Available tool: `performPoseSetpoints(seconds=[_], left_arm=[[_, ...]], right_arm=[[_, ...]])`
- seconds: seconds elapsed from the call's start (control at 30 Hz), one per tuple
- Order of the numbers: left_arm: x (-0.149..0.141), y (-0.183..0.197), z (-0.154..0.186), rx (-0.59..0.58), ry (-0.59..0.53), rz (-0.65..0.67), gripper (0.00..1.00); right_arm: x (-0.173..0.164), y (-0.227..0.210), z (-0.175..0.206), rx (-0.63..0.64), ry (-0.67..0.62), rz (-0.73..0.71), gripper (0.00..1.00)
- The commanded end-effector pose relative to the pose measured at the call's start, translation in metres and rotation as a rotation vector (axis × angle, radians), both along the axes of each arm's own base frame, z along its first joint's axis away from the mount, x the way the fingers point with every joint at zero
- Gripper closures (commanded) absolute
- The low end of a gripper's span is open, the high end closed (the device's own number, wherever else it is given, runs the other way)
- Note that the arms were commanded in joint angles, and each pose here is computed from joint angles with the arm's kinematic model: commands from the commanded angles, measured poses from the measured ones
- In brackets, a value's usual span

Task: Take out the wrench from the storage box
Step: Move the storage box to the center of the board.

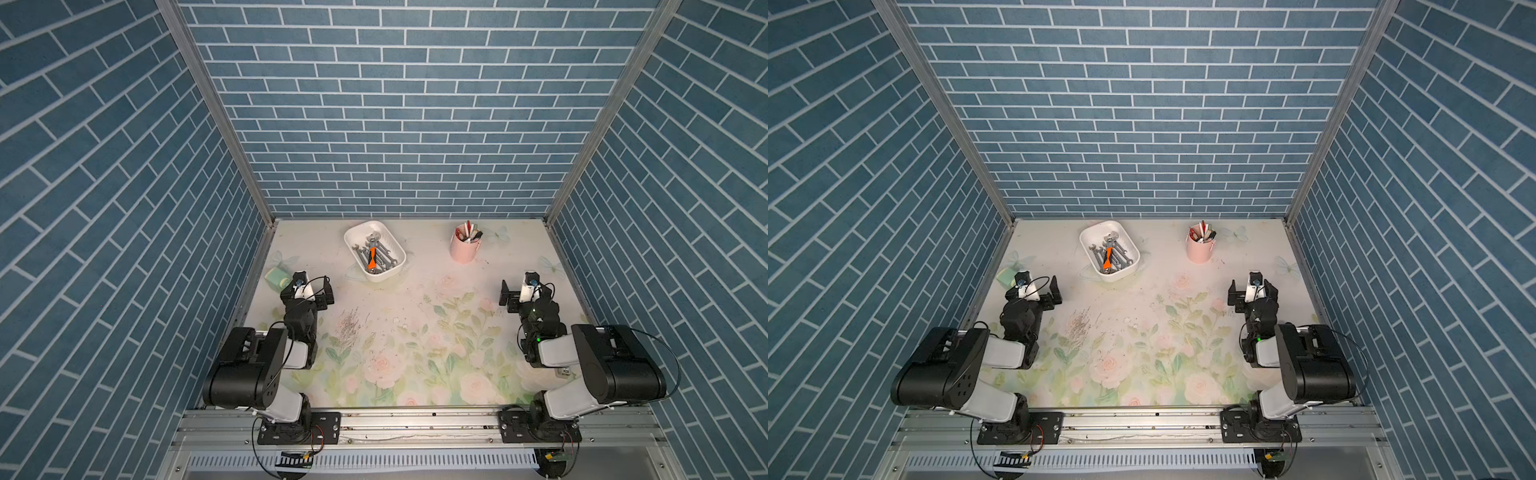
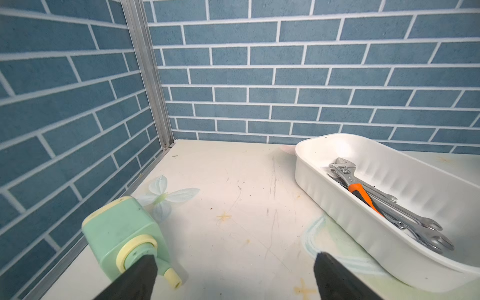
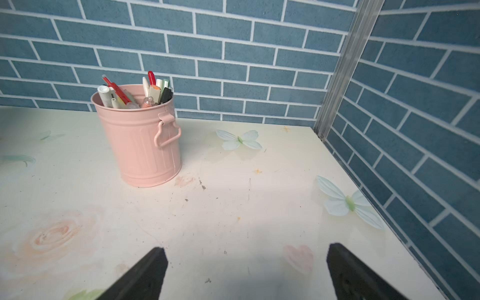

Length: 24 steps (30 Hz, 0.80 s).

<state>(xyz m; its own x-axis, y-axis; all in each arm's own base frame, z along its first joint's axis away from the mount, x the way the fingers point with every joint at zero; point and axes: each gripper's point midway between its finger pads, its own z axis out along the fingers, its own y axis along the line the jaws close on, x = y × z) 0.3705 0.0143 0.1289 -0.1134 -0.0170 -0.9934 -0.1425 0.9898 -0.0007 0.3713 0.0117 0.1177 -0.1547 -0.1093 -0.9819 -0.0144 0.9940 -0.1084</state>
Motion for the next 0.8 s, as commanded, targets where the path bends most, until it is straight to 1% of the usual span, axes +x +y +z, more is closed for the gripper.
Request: performPoseSetpoints(seconds=[0.0,0.5,0.57,0.6,0.7,0.77], left_arm=[[0.0,0.003,0.002,0.001,-0.01,0.009,0.0],[-0.001,0.002,0.003,0.002,-0.015,0.006,0.0],[0.005,-0.003,0.006,0.009,0.011,-0.023,0.0],[0.011,-0.007,0.009,0.016,0.038,-0.045,0.0],[0.024,-0.015,0.024,0.016,0.105,-0.058,0.0],[0.028,-0.026,0.042,-0.027,0.092,-0.075,0.0]], right_arm=[[0.003,-0.001,0.006,0.011,-0.027,0.0,0.0],[0.002,0.0,0.007,0.014,-0.027,0.004,0.0],[0.005,-0.001,0.01,0.013,-0.017,0.001,0.0],[0.008,-0.001,0.012,0.01,0.004,-0.002,0.0],[0.024,-0.009,0.019,0.015,0.1,-0.056,0.0],[0.027,-0.006,0.03,0.037,0.108,-0.046,0.0]])
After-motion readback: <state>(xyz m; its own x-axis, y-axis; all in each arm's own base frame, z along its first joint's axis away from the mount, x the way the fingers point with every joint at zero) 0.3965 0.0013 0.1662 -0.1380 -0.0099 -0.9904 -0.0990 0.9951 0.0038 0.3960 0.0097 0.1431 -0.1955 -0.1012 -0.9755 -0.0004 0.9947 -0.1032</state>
